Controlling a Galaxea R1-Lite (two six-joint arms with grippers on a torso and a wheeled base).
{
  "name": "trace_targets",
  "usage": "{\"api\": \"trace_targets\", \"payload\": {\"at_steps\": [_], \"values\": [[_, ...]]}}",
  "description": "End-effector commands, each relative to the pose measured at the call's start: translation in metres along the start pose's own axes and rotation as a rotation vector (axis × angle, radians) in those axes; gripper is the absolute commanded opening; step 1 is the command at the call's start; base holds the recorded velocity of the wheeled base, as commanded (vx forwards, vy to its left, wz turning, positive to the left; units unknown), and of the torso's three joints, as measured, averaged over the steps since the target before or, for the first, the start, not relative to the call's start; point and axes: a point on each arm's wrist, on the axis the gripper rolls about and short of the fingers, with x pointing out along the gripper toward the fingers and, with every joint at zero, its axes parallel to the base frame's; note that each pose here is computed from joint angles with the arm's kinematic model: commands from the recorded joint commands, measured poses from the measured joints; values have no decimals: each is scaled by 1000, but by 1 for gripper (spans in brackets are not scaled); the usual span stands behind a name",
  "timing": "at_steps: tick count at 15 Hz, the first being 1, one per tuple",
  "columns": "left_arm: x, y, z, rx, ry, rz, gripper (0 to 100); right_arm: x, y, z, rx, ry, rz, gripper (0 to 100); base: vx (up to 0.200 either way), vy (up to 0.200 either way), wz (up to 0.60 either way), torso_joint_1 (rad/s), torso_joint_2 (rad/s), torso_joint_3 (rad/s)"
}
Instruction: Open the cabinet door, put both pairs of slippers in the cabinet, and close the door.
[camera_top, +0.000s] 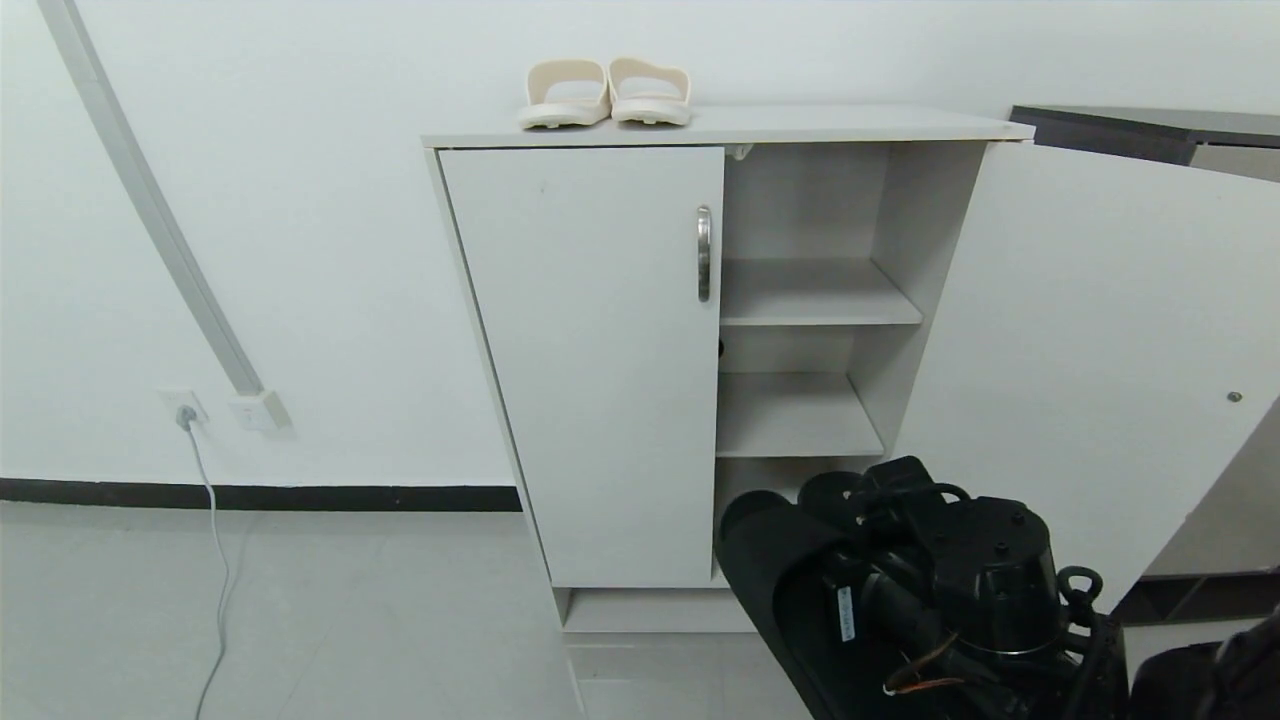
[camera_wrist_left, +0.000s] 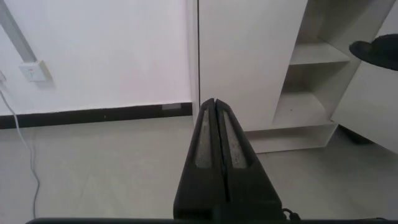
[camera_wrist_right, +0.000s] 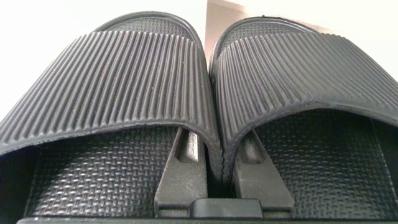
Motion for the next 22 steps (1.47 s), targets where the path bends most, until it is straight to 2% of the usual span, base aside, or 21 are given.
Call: {"api": "trace_targets", "payload": {"at_steps": [1, 3, 5, 7, 9, 11, 17, 22], "values": [[0, 0, 0, -1, -3, -1, 0, 19, 12, 8, 29, -69, -58, 0, 0, 0, 0, 0, 0, 0], [0, 0, 0, -1, -1, -2, 0, 31, 24, 17, 51, -118, -135, 0, 0, 0, 0, 0, 0, 0], [0, 0, 0, -2, -3, -2, 0, 39, 41, 17, 37, -120, -192, 0, 0, 0, 0, 0, 0, 0], [0, 0, 0, -2, -3, -2, 0, 52, 51, 31, 65, -117, -315, 0, 0, 0, 0, 0, 0, 0], [0, 0, 0, -2, -1, -2, 0, 58, 49, 37, 118, -104, -341, 0, 0, 0, 0, 0, 0, 0], [0, 0, 0, -2, -3, -2, 0, 62, 42, 38, 124, -97, -365, 0, 0, 0, 0, 0, 0, 0], [0, 0, 0, -2, -3, -2, 0, 63, 41, 35, 119, -90, -370, 0, 0, 0, 0, 0, 0, 0], [0, 0, 0, -1, 0, -2, 0, 62, 40, 32, 113, -83, -371, 0, 0, -200, 0, 5, 2, 1]]}}
